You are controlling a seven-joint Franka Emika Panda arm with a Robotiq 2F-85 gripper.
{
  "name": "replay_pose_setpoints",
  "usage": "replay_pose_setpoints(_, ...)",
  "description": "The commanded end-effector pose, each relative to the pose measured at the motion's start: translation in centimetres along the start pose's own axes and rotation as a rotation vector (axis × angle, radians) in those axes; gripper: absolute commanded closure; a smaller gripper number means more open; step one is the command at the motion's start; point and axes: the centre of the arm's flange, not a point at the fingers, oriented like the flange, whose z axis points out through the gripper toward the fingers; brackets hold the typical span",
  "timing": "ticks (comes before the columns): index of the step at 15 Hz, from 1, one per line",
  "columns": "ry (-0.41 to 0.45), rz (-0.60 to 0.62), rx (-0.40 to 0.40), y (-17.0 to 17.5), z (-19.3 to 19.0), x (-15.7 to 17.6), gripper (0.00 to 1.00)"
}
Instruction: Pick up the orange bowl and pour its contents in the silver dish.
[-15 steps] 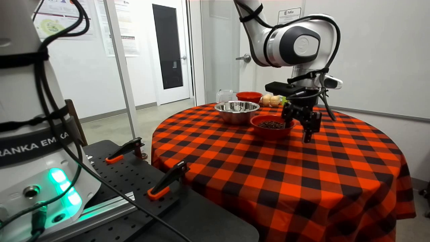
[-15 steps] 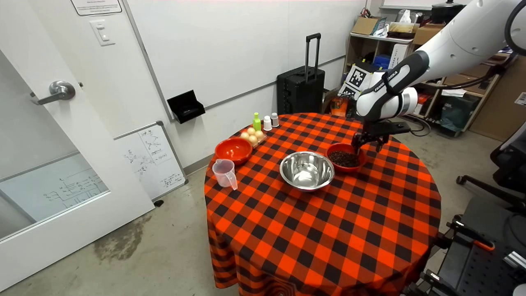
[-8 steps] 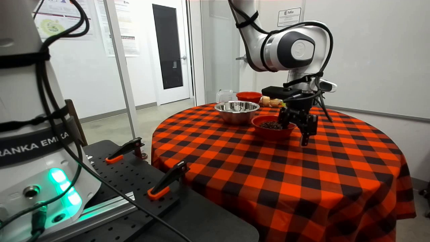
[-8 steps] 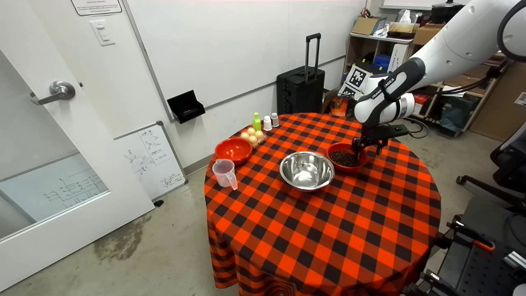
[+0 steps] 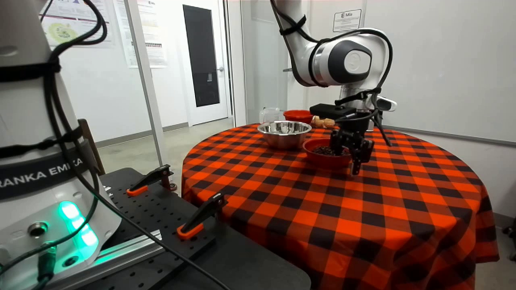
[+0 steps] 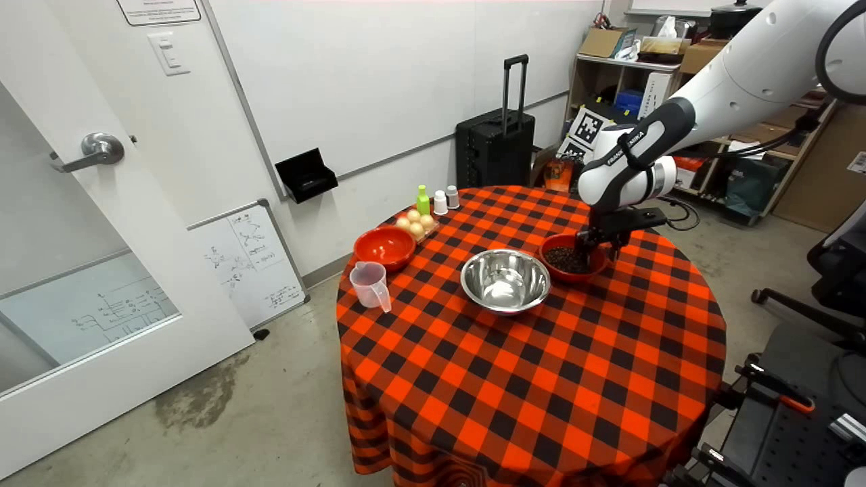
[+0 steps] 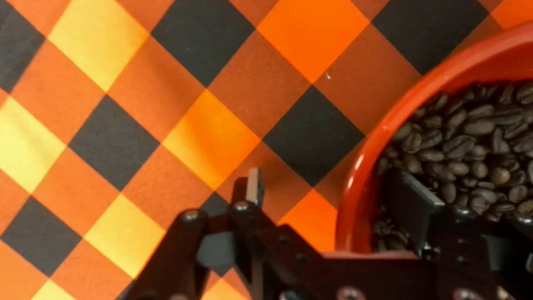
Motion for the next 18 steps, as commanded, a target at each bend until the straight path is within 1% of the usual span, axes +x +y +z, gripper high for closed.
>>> replay_pose_setpoints(1,-0.003,0.027,0.023,-0.4,-0.1,0.0,0.57)
replay_pose_setpoints(2,-0.003,0.033,0.035,-0.5,-0.1,0.0,0.63)
replay_pose_setpoints(3,-0.002,0.041,0.052,-0.6,-0.2,-0.1,0.72)
replay_pose_setpoints(6,-0.001,0.075,0.121,-1.0,-0.6,-0.1,0.95)
replay_pose_setpoints(7,-0.001,0.087,0.144,-1.1,-0.7,-0.1,0.99)
replay_pose_setpoints(8,0.001,0.103,0.176,-1.3,-1.0,0.0,0.97)
replay_pose_setpoints(9,0.004,0.118,0.205,-1.5,-1.2,0.1,1.0)
replay_pose_setpoints(10,0.008,0.13,0.236,-1.7,-1.7,0.1,0.97)
replay_pose_setpoints(13,0.015,0.158,0.303,-2.1,-2.3,0.2,0.97)
replay_pose_setpoints(14,0.019,0.164,0.318,-2.3,-2.4,0.2,0.99)
replay_pose_setpoints(15,0.025,0.166,0.33,-2.3,-2.7,0.2,0.98)
replay_pose_setpoints(18,0.056,0.158,0.341,-2.1,-3.8,0.2,0.98)
